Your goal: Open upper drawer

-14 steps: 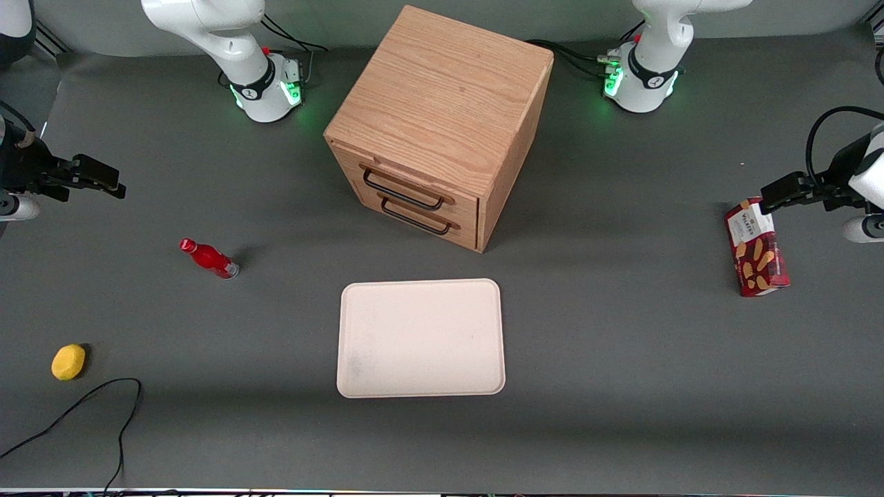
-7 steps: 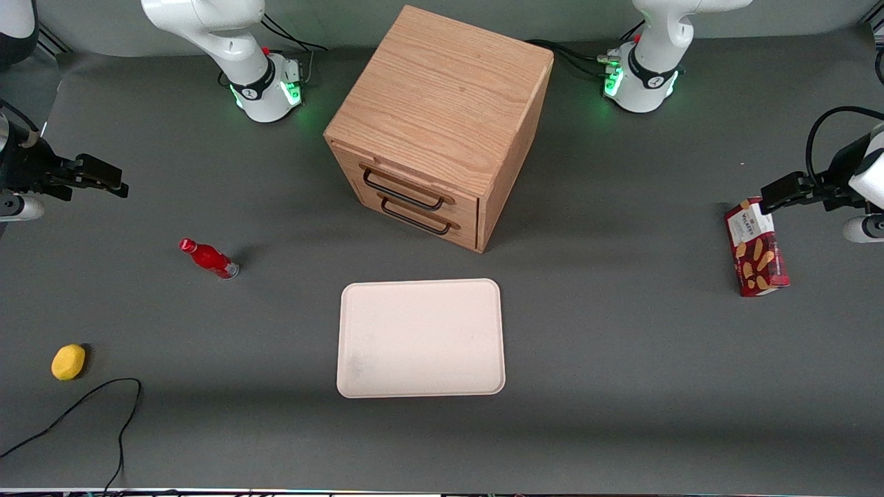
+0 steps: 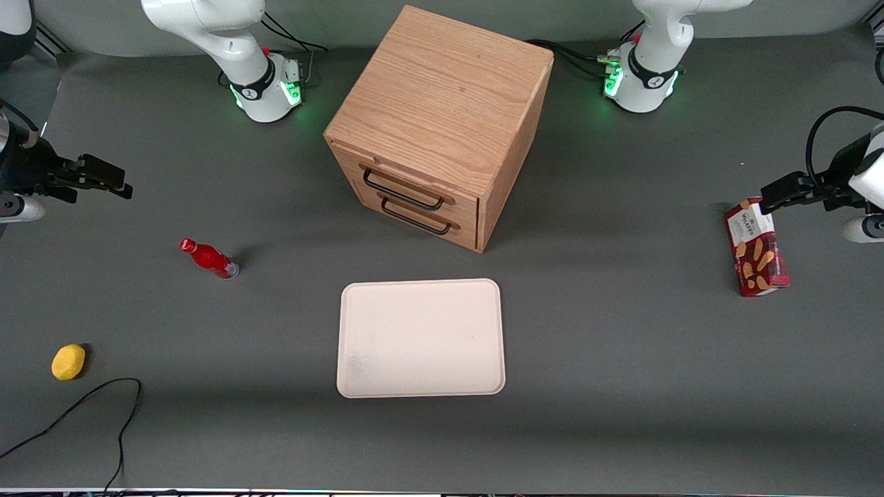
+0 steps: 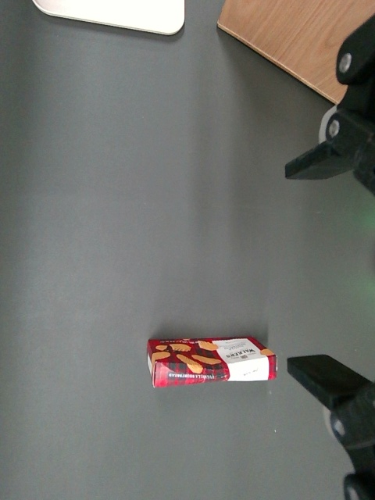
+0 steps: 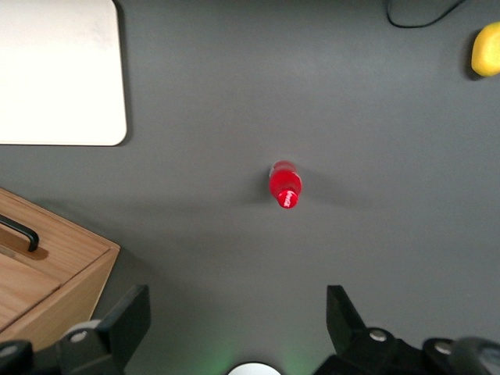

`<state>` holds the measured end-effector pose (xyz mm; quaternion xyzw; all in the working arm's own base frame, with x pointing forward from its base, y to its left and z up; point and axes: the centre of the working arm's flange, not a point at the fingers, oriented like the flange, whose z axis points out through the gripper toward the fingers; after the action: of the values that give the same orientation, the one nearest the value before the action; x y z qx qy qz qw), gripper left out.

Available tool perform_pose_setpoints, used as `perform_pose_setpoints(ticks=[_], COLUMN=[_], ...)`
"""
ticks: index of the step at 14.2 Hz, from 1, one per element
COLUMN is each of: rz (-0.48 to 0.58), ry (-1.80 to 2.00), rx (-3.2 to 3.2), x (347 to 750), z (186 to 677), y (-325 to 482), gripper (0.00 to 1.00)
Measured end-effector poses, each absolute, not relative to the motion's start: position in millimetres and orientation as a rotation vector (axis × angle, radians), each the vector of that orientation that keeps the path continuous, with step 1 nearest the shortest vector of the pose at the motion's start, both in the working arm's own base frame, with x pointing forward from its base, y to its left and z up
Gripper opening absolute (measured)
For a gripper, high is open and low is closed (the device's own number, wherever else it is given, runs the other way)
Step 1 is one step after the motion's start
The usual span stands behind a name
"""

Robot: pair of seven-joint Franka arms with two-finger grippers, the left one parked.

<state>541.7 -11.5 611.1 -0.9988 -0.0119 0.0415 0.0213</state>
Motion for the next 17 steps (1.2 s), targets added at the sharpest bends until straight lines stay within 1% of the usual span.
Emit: perform_pose_setpoints(ticks=[3, 6, 10, 14, 17], rz=[0.090, 0.092, 0.142, 0.204, 0.256], ry=[-0.155, -0.281, -0.419, -0.575, -0.836], rx=[-3.092, -3.086, -3.071, -2.997, -2.912], x=[549, 559, 562, 556, 551], z=[622, 618, 599, 578, 557], y=[32, 78, 132, 190, 230], gripper=[1.00, 1.00, 1.00, 1.00, 1.00])
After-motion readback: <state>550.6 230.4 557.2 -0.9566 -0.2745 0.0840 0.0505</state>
